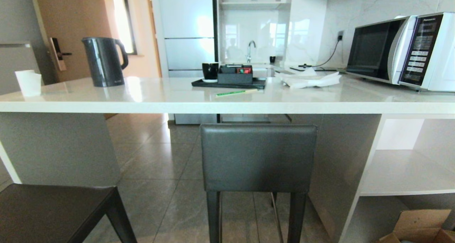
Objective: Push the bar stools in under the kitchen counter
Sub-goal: Push the gray chair back under the dining table
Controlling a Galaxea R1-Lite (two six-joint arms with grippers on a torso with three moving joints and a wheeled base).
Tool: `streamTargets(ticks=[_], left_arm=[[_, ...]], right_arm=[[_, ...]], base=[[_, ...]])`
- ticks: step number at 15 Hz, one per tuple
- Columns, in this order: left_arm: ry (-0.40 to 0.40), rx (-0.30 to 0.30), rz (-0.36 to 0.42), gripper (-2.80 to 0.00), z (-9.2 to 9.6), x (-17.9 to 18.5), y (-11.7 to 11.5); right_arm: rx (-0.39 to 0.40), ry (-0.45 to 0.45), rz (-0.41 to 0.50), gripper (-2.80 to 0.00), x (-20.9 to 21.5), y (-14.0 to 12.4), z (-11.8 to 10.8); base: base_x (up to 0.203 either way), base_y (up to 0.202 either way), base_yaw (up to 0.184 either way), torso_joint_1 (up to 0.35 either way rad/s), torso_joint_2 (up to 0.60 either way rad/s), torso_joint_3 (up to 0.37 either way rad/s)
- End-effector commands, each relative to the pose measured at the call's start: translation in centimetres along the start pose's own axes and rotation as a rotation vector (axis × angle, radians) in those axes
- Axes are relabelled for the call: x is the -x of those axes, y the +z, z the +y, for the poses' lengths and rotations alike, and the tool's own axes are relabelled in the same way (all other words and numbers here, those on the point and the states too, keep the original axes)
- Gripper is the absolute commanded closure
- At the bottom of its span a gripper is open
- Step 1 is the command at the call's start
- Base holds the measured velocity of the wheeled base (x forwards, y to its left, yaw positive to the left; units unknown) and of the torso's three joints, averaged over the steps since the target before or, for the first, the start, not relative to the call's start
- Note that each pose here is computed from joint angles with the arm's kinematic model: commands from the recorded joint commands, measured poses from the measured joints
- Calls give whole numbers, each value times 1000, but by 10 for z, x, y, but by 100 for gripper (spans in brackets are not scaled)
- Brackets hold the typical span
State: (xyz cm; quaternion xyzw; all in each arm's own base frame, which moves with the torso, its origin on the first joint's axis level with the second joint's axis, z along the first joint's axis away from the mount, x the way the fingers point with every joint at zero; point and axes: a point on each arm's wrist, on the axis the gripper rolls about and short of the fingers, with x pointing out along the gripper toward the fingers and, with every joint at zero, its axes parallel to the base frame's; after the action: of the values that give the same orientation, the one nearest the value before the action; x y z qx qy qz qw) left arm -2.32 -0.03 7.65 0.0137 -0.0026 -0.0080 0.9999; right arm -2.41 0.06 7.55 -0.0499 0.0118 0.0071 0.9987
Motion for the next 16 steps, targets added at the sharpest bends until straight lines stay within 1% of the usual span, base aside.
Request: streamTargets(ticks=[1,10,16], left_arm=[[1,0,1,0,0,0,0],[2,3,2,0,0,0,0],[1,3,2,0,0,0,0]], right_arm=[[1,1,2,0,0,0,0],[-2,1,2,0,0,0,0],[-2,1,2,0,0,0,0]], base=[[0,0,0,0,0,0],[-7,0,0,1,0,0],[-193,0,-2,4,3,-1]])
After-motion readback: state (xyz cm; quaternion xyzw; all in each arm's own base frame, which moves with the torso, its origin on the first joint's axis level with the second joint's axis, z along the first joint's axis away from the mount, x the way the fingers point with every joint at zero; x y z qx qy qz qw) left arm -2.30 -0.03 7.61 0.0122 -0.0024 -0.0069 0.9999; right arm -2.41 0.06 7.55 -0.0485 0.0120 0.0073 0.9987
